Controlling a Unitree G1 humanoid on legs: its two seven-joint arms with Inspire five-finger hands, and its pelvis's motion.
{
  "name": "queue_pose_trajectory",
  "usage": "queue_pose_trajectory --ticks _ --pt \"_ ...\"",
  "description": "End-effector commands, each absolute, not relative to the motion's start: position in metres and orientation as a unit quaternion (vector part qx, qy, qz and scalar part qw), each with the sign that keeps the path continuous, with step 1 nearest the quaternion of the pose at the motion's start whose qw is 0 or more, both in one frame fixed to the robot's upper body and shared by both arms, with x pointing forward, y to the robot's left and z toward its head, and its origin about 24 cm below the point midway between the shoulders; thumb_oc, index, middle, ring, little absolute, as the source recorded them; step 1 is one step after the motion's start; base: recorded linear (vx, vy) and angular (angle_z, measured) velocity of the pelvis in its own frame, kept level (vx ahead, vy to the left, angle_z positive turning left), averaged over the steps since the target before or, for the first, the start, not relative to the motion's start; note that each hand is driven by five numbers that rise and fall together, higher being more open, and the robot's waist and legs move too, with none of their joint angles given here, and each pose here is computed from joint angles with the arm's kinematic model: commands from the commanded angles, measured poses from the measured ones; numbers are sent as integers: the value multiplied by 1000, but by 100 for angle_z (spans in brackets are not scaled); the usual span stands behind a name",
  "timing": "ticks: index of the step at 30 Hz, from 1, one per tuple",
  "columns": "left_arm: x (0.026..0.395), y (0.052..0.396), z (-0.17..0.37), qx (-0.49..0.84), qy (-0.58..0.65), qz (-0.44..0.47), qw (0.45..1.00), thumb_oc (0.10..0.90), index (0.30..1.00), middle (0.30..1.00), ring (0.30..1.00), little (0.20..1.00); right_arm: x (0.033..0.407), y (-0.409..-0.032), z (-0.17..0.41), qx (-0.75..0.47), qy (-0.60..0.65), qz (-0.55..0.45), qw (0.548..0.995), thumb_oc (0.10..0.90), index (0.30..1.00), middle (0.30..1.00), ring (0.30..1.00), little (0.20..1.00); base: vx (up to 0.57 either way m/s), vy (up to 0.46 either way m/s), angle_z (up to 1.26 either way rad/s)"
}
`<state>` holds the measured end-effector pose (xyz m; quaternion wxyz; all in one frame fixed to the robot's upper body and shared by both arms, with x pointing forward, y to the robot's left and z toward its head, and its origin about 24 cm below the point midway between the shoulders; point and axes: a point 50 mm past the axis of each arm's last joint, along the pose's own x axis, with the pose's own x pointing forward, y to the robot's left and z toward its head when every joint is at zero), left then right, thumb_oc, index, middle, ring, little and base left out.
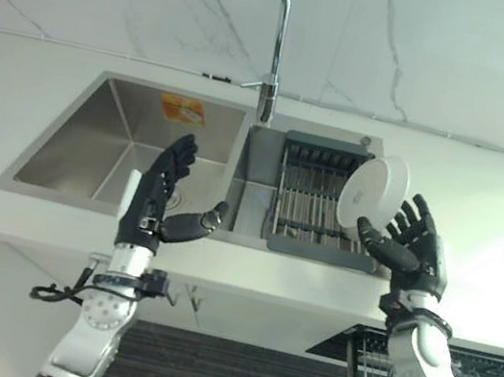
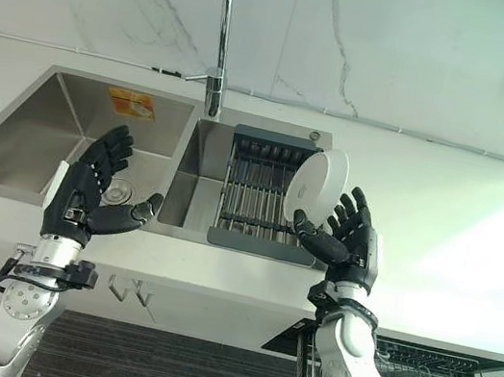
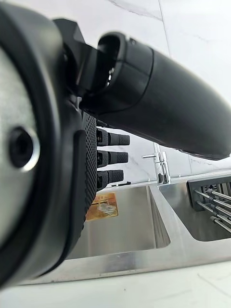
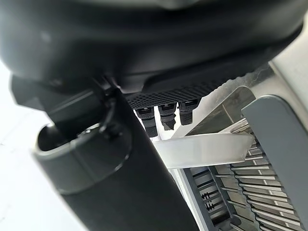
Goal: Place the dishes in the dishwasher.
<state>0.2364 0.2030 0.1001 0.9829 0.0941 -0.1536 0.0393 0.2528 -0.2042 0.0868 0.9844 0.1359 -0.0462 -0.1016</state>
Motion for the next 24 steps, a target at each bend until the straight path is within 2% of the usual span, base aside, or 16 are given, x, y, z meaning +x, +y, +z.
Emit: queue_pose_trajectory --ticks 1,24 --pt "242 194 139 81 -254 12 964 800 900 900 900 900 271 -203 130 155 -146 -72 974 800 900 900 900 900 0 0 0" --pt "250 193 134 96 -229 2 969 800 900 900 900 900 286 -218 124 152 -102 -108 977 800 900 900 900 900 -4 -1 1"
